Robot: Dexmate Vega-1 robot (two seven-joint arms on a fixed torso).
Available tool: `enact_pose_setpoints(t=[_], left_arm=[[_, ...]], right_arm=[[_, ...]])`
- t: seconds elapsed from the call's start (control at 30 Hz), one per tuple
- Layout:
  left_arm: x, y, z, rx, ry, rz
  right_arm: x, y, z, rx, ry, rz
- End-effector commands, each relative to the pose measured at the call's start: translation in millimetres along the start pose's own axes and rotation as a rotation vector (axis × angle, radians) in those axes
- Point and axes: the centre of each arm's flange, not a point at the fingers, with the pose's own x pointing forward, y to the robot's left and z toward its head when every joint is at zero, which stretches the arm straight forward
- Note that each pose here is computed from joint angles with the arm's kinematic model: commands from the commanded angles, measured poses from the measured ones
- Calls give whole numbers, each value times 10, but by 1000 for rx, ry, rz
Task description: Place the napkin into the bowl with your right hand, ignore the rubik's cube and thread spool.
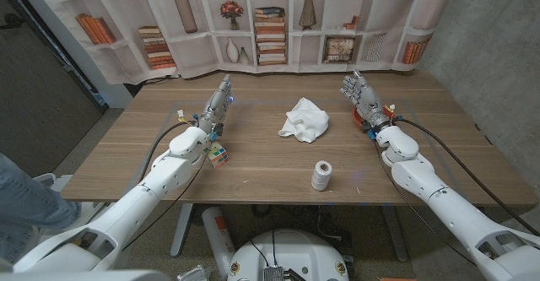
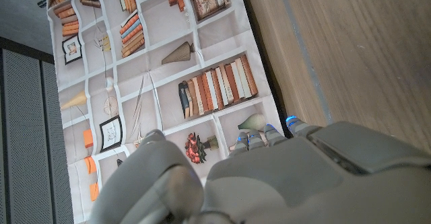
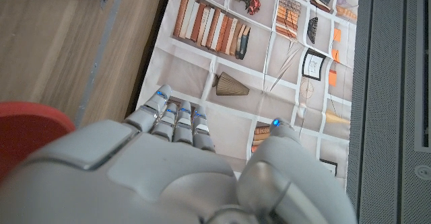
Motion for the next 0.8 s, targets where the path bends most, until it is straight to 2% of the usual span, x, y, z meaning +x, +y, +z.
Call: enact_pose_setpoints(t=[0.03,0.4,0.8], left_arm=[[-4,-8,30,17,0,-11],[-28,-14,26,19,-1,-15],[-57,0,72,26,-4,-15]], right_arm=[[14,144,83,-38,-42,29],[21,215,146,-131,-49,42],[-5,248,154,-206,-52,41]])
